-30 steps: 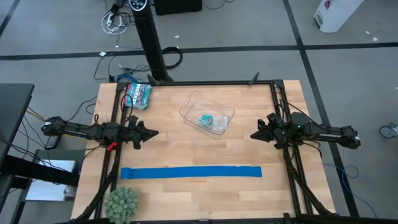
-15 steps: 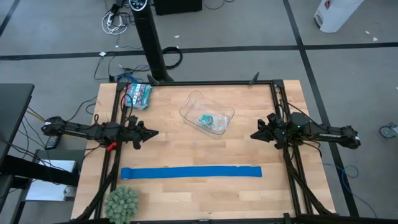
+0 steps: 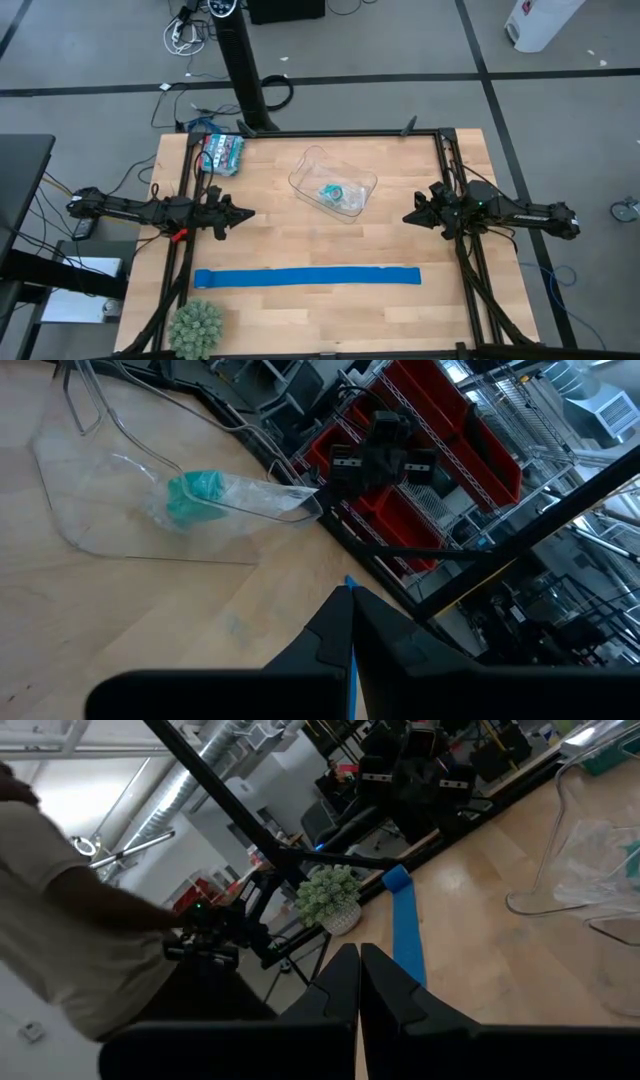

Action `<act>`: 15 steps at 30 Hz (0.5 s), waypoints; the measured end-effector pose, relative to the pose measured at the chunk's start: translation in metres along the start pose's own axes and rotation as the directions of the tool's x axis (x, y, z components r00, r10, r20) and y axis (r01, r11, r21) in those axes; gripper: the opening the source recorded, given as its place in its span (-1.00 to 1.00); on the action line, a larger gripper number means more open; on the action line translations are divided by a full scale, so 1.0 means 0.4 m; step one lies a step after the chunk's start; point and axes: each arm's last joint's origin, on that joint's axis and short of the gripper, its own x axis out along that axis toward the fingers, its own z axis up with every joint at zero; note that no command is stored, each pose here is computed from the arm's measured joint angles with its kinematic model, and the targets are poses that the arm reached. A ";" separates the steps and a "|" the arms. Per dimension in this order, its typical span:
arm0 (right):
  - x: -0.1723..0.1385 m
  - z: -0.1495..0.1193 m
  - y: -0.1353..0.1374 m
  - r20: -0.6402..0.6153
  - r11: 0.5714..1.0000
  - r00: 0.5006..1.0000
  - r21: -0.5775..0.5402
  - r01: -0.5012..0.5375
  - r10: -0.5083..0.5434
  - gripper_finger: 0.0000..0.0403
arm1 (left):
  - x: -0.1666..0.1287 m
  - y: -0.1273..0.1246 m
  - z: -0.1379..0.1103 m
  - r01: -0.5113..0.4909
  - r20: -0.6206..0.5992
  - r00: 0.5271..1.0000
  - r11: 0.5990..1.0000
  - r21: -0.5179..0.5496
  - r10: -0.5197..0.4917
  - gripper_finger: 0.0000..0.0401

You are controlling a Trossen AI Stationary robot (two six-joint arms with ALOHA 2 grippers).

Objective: Roll bandage
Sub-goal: Return to Home Position

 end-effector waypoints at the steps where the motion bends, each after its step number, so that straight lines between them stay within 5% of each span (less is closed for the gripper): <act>1: 0.000 0.000 0.000 0.000 1.000 1.000 0.000 0.000 0.000 -0.97 | 0.000 0.000 0.000 0.000 0.000 1.000 1.000 0.000 0.000 -0.92; 15: 0.000 0.000 0.000 0.000 1.000 1.000 0.000 0.000 0.000 -1.00 | 0.000 0.000 0.000 0.000 0.000 1.000 1.000 0.000 0.000 -0.92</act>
